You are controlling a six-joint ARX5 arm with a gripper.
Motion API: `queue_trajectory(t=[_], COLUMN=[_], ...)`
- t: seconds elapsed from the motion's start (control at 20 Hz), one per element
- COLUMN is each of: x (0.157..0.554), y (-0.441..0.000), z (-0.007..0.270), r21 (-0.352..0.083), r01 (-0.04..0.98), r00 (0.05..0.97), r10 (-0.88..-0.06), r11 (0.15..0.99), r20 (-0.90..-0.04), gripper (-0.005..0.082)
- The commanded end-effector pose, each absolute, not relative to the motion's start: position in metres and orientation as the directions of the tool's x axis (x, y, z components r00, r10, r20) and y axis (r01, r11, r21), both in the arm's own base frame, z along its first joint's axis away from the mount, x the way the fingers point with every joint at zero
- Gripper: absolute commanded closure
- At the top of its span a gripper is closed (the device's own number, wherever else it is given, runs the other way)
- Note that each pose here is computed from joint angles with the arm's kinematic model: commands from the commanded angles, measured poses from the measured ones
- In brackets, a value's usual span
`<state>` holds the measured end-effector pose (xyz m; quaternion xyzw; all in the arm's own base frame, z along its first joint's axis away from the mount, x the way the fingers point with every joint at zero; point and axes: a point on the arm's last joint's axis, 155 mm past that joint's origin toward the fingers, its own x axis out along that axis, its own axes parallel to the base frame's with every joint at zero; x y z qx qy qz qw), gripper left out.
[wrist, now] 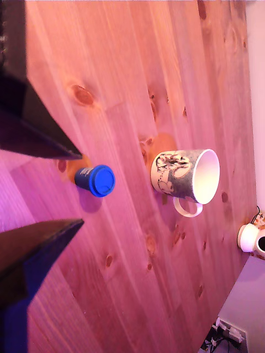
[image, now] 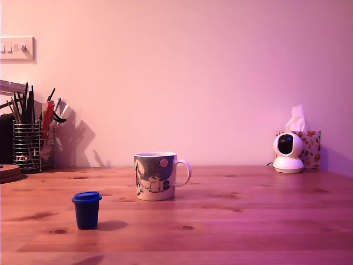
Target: Pick up the coffee capsules on the table and drop them inside the coffee cup
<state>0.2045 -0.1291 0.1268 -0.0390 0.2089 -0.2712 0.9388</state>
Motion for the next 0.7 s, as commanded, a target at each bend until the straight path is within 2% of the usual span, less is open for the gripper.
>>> queue_trajectory(t=[0.0, 0.35, 0.4, 0.55, 0.65], x=[0.205, 0.213, 0.214, 0.22, 0.222], y=[-0.128, -0.129, -0.13, -0.131, -0.133], z=[0.12, 0.104, 0.1, 0.088, 0.08], r21=[-0.187, -0.171, -0.166, -0.148, -0.106], r01=[0.487, 0.468, 0.468, 0.464, 0.489], r00=[0.765, 0.747, 0.741, 0.726, 0.709], r10=[-0.52, -0.491, -0.488, -0.47, -0.465], r11=[0.853, 0.867, 0.868, 0.873, 0.866], r20=[-0.38, -0.447, -0.46, -0.502, -0.53], gripper=[0.0463, 0.0461, 0.0437, 0.0284, 0.027])
